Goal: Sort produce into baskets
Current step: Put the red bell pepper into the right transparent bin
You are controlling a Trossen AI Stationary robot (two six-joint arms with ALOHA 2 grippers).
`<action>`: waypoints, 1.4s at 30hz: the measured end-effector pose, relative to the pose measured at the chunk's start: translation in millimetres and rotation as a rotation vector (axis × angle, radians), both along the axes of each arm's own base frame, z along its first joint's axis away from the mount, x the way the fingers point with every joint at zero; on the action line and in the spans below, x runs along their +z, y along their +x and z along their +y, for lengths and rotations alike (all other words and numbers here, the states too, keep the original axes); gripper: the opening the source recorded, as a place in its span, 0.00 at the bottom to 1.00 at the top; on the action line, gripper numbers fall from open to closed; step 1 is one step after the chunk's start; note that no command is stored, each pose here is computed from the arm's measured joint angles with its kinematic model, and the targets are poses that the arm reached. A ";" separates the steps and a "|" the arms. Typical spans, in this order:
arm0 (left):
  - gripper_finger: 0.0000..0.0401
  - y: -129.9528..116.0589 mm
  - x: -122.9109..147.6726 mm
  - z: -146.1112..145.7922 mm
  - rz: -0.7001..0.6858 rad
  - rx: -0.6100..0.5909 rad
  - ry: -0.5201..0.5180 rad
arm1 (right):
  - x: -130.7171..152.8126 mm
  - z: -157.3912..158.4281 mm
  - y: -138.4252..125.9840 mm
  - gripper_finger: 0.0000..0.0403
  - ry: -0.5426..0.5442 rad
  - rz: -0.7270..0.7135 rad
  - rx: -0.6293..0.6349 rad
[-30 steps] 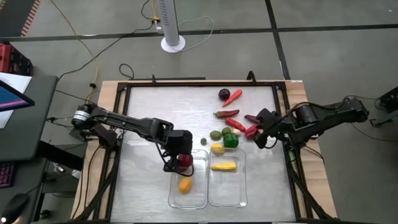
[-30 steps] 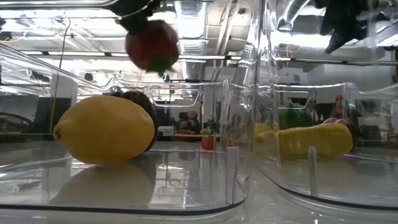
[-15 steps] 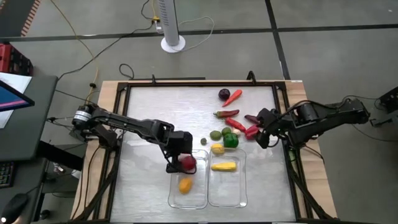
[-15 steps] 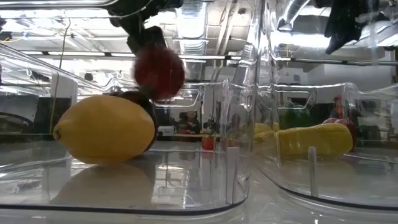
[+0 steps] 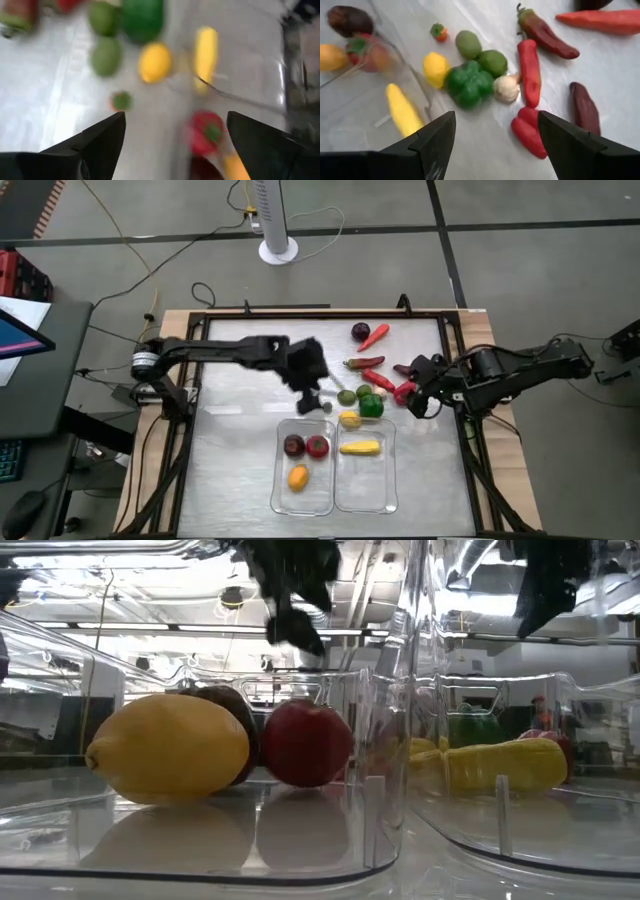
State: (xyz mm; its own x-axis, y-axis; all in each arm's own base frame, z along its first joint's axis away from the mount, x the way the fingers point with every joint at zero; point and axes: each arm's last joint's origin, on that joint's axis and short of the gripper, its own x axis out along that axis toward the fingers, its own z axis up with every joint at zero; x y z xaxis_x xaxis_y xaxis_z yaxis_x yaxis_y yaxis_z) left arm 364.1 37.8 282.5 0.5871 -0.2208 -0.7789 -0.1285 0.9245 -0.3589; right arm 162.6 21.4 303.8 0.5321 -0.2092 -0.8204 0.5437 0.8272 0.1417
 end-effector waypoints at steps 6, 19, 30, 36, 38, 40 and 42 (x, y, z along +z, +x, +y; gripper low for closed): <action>0.75 23.1 -14.4 34.0 -0.036 0.059 -0.053 | -11.6 -10.9 2.8 0.77 -0.035 0.123 -0.001; 0.74 51.6 14.5 70.9 -0.085 0.178 0.129 | -77.1 -47.6 -4.0 0.88 -0.021 0.404 0.251; 0.68 41.4 23.7 71.5 -0.125 -0.030 0.193 | -102.1 -59.5 22.1 0.98 0.016 0.478 0.360; 0.59 21.0 12.9 80.4 -0.150 -0.073 0.148 | -127.7 -58.3 33.1 0.98 0.087 0.629 0.378; 0.58 8.7 14.7 82.4 -0.170 -0.067 0.155 | -134.1 -58.8 35.7 0.97 0.103 0.659 0.379; 0.57 -5.6 15.7 84.1 -0.179 -0.053 0.167 | -139.2 -57.7 37.7 0.94 0.128 0.681 0.385; 0.56 -20.9 18.0 86.6 -0.194 -0.034 0.192 | -141.7 -56.3 38.8 0.89 0.144 0.704 0.391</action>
